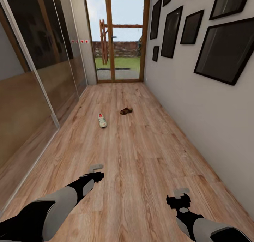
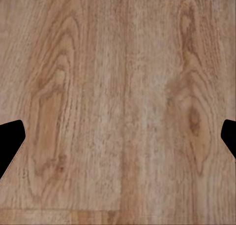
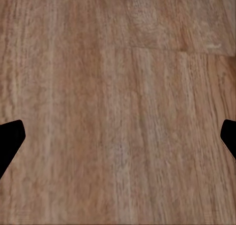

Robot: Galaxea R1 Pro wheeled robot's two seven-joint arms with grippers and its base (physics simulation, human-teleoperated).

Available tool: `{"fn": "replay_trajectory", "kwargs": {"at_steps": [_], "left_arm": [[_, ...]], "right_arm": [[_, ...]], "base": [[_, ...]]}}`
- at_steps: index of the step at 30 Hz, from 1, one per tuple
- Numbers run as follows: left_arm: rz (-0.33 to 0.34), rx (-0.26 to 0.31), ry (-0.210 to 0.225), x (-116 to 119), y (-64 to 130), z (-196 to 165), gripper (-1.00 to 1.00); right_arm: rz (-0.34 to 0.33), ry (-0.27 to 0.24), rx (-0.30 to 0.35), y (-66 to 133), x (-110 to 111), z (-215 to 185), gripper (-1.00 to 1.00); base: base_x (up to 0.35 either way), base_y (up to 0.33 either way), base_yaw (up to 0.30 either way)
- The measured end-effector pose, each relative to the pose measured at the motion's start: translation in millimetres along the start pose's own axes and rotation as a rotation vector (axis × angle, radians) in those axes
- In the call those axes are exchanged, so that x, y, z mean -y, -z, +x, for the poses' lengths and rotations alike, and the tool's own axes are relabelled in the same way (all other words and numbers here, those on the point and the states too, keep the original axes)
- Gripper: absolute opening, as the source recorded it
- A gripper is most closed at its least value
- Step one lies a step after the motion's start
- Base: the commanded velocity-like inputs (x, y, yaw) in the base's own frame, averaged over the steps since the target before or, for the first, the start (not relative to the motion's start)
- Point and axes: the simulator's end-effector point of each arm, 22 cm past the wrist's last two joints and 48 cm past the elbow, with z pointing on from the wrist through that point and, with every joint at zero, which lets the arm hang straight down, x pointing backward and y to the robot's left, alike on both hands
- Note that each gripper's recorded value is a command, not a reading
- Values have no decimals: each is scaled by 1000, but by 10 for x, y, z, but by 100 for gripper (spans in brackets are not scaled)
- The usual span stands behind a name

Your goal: Pick up the two gym shoes and the two sandals from the corridor floor and place them onto the hallstand (shoe rack) in the corridor, making sure they are on the rack and not on the floor. Arrange them so the two gym shoes are next to each other and the two sandals are next to each other.

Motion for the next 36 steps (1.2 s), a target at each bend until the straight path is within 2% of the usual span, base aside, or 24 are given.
{"fn": "replay_trajectory", "kwargs": {"at_steps": [19, 36], "left_arm": [[-1, 2, 0, -9, -1, -5, 100], [-1, 2, -1, -10, -1, -5, 100]], "right_arm": [[0, 0, 0, 0, 1, 1, 100], [-1, 1, -1, 2, -9, 3, 100]], "base": [[350, -8, 0], [350, -180, 0]]}}
